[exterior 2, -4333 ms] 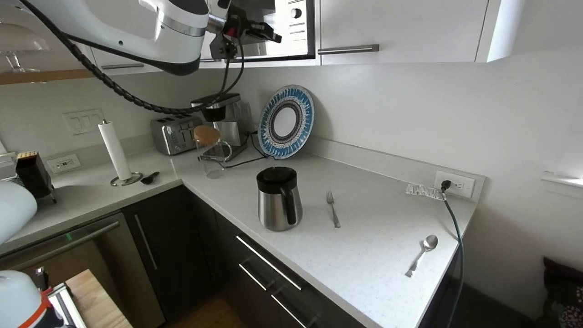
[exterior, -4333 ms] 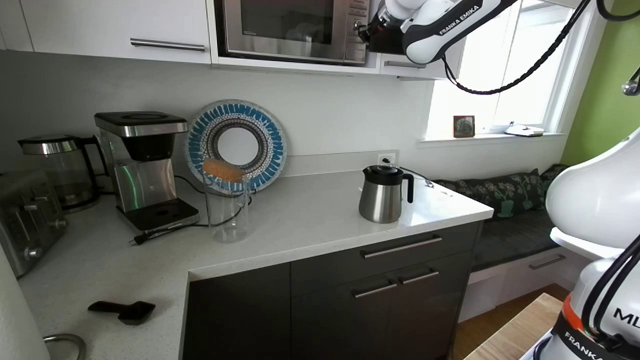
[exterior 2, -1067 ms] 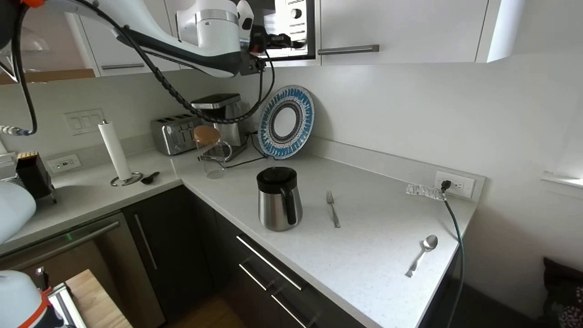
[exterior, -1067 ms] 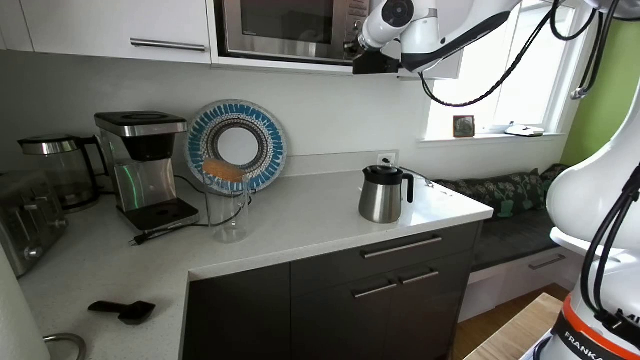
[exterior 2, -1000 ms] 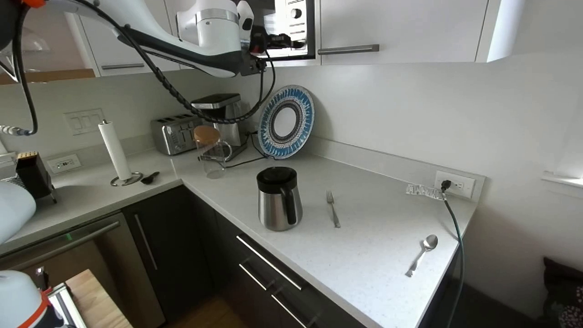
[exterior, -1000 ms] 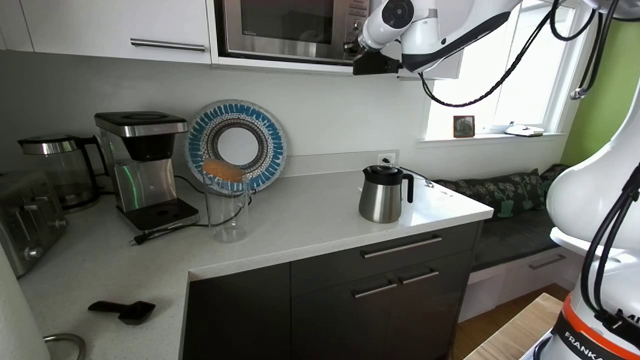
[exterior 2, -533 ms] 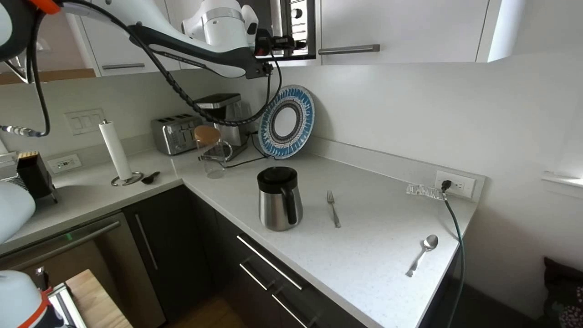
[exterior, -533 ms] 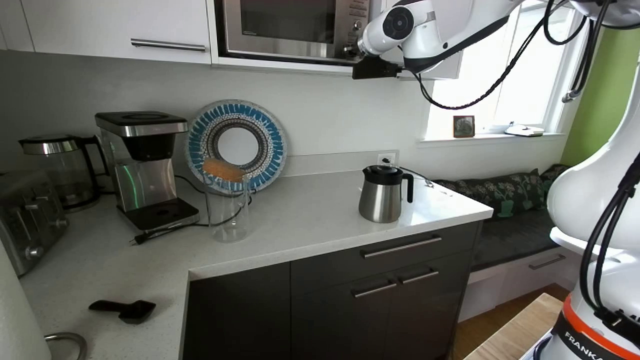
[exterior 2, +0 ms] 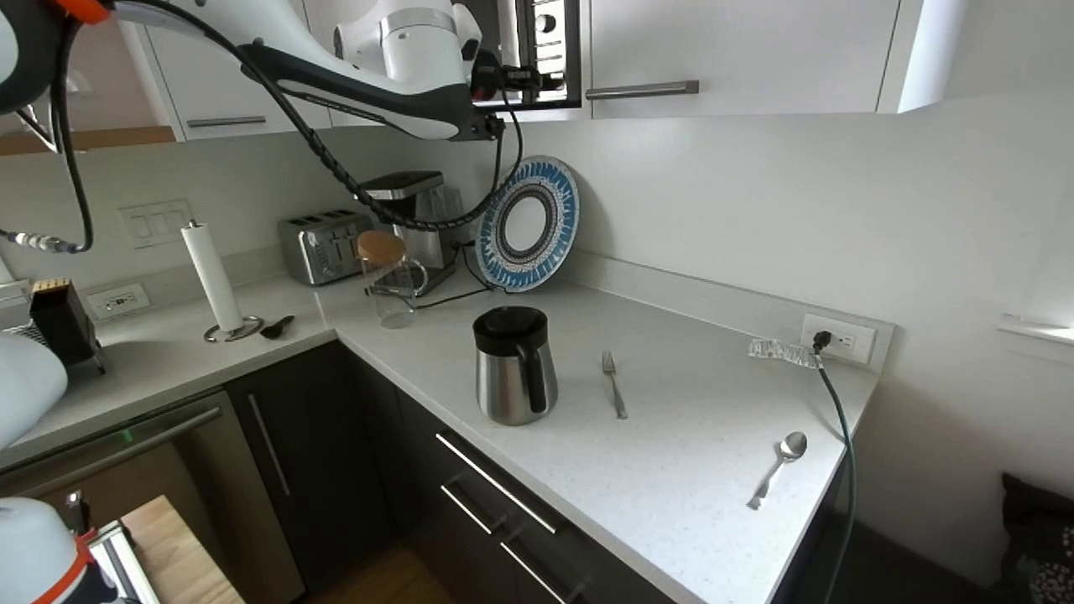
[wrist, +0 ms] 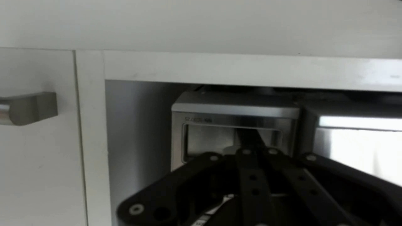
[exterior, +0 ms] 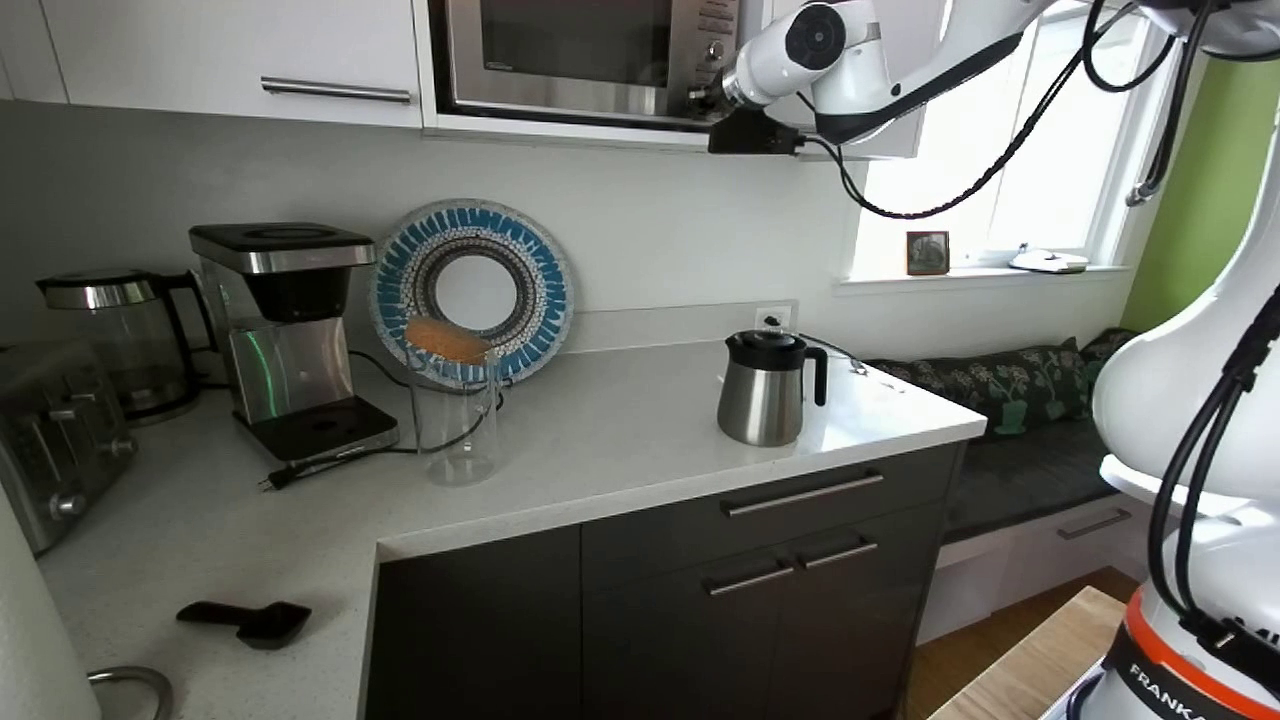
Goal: Push the bottom right button on the microwave
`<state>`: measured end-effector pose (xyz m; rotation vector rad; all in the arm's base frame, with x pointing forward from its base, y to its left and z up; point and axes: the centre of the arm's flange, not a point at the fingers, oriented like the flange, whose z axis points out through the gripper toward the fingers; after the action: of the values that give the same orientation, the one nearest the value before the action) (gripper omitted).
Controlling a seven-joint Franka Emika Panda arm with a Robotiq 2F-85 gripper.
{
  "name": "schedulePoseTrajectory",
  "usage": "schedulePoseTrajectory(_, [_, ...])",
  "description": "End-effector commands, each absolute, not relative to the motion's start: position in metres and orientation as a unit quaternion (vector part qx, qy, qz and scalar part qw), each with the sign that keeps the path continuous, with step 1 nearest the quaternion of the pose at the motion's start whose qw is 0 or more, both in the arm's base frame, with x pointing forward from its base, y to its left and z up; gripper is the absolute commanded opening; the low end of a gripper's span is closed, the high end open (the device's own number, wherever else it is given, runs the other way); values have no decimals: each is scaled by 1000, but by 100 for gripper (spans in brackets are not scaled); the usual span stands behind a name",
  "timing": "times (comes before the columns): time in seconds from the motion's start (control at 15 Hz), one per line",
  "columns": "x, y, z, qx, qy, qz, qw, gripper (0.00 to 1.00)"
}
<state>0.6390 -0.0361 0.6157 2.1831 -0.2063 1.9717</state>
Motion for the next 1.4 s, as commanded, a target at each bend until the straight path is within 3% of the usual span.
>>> schedulePoseTrajectory(0.0, [631,-41,634,766,-54,640,31,0])
schedulePoseTrajectory(0.47, [583,-54,649,799,-26,600,-29,0])
schedulePoseTrajectory(1.0, [506,-68,633,865,24,500,-18,0])
schedulePoseTrajectory(1.33, [452,-79,656,924,60,379,-14,0])
